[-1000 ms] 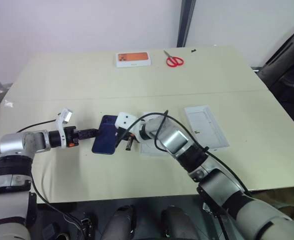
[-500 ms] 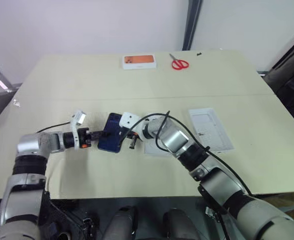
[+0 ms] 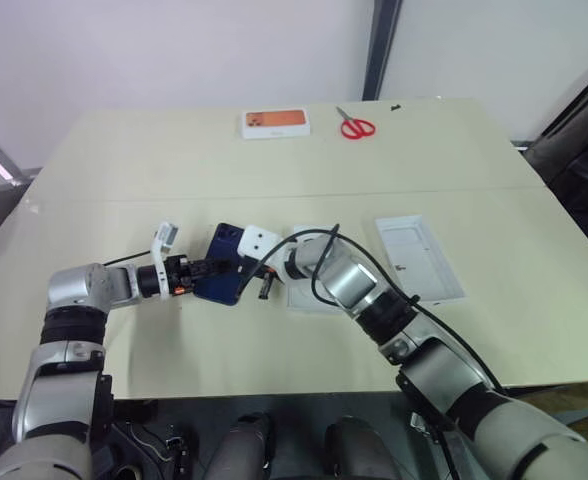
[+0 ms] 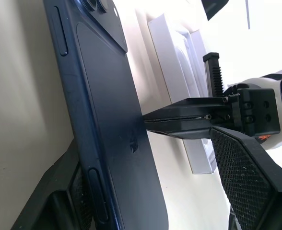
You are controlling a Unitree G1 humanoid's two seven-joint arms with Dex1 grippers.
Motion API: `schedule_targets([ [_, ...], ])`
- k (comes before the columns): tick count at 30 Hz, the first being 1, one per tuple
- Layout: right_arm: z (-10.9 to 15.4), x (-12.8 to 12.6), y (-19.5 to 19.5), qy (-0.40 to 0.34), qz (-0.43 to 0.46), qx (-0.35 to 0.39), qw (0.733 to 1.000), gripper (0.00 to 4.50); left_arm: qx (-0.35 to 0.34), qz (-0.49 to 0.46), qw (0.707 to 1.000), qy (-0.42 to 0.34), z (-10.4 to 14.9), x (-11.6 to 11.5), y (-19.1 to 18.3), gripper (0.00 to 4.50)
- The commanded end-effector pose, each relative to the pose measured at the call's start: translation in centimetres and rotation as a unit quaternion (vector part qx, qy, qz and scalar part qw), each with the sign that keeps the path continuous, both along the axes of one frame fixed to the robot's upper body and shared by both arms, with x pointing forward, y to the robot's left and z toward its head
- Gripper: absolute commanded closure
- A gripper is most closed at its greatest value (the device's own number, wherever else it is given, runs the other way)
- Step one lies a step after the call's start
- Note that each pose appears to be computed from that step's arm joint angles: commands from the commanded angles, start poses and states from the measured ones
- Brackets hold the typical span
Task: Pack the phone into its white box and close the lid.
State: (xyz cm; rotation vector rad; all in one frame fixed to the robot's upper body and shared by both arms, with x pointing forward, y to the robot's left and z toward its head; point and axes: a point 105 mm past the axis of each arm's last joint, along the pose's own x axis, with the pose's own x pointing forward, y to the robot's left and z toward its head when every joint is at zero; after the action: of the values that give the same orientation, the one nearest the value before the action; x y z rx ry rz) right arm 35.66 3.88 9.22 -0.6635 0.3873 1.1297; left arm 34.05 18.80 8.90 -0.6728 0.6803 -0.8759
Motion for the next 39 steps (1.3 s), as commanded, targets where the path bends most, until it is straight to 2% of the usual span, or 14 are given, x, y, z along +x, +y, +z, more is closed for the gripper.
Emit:
schedule_targets([
  [1,0.0,0.0,-0.1,-0.004,0.003,-0.005,1.000,4.47,0.032,0.026,0.999,0.036,-1.8,-0.4,1.4,0.91],
  [4,-0.1,0.0,-0.1,-0.007,0.005,-0.008,1.000,4.50,0.026,0.031,0.999,0.035,-1.6,-0.5,1.7,1.74],
  [6,-0.2,-0.1,-0.1,-0.008,0.006,-0.009,1.000,4.50,0.024,0.033,0.998,0.038,-1.7,-0.6,1.8,2.68],
  [15,-0.3,0.0,-0.2,-0.012,0.007,-0.013,1.000,4.50,0.011,0.038,0.998,0.050,-1.8,-1.0,2.0,2.68],
  [16,-0.3,0.0,-0.2,-0.012,0.007,-0.012,1.000,4.50,0.008,0.040,0.998,0.052,-1.8,-1.0,2.0,3.23],
  [17,-0.2,0.0,-0.2,-0.011,0.007,-0.011,1.000,4.50,0.007,0.042,0.998,0.052,-1.8,-0.9,2.0,3.50],
  [18,-0.2,0.0,-0.2,-0.011,0.006,-0.011,1.000,4.50,0.006,0.044,0.998,0.052,-1.8,-0.9,2.0,4.02],
  [20,-0.2,0.0,-0.2,-0.013,0.006,-0.011,1.000,4.50,0.004,0.043,0.998,0.052,-1.8,-1.0,1.9,4.46],
  [25,0.5,0.1,-0.3,-0.028,0.010,0.005,1.000,4.50,-0.019,0.052,0.997,0.057,-1.5,-1.2,2.2,4.46],
  [31,5.0,0.0,-0.2,-0.058,0.019,0.123,0.991,4.50,-0.086,0.074,0.992,0.059,-0.2,-1.3,2.6,4.46],
  [35,7.5,-0.1,-1.5,-0.045,0.011,0.194,0.980,4.50,-0.168,0.088,0.980,0.064,1.4,-1.4,2.8,4.46],
  [38,7.9,-0.6,-3.1,-0.024,0.010,0.214,0.977,4.50,-0.202,0.102,0.972,0.058,2.2,-1.5,2.9,4.46],
  [39,7.9,-1.0,-3.8,0.004,0.008,0.230,0.973,4.24,-0.210,0.106,0.970,0.056,2.4,-1.4,3.0,4.50],
])
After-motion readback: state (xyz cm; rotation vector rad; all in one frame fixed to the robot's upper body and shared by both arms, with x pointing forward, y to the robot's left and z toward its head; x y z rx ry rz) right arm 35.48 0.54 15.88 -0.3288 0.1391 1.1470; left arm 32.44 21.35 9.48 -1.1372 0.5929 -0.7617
